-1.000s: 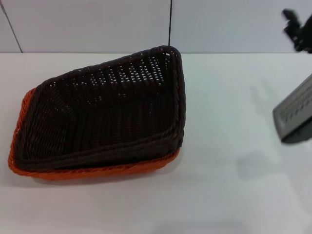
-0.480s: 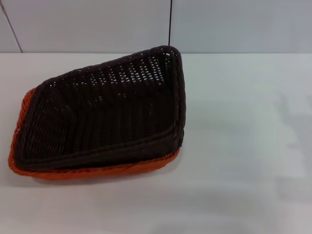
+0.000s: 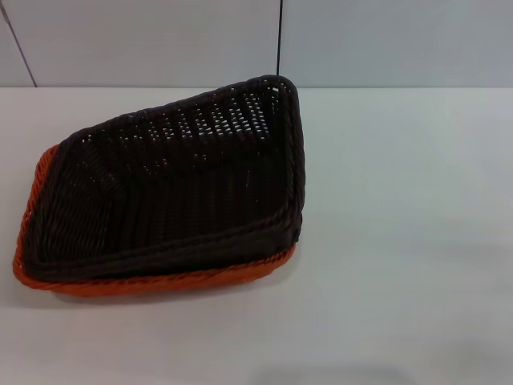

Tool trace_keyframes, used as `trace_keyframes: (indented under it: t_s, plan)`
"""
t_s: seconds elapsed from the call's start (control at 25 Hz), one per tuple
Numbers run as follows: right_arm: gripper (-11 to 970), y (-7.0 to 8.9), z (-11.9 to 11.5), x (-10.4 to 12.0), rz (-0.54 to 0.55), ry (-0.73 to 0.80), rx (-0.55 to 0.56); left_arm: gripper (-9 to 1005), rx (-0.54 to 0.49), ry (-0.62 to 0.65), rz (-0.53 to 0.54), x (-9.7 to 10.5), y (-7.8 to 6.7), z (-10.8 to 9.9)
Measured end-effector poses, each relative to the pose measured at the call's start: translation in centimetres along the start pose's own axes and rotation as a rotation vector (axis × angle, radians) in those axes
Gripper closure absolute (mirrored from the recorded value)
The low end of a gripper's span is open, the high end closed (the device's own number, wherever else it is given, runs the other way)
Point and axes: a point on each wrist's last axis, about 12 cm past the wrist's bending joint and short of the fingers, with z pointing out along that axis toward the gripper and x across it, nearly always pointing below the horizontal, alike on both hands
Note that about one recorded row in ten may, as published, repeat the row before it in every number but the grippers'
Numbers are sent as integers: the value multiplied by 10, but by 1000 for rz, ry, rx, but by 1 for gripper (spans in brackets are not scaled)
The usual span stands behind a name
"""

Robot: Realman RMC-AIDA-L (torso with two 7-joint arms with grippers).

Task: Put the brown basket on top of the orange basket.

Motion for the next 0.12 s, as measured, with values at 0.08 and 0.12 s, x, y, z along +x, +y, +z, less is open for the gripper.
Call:
trace_keyframes:
  t_s: [0.08,0.12]
  plan:
    - [249,-1,-1,0,-1,1,0,224,-1,0,-1,0,0,0]
    - [249,0,-2,0,-1,2,-2,224,0,0,-1,0,0,0]
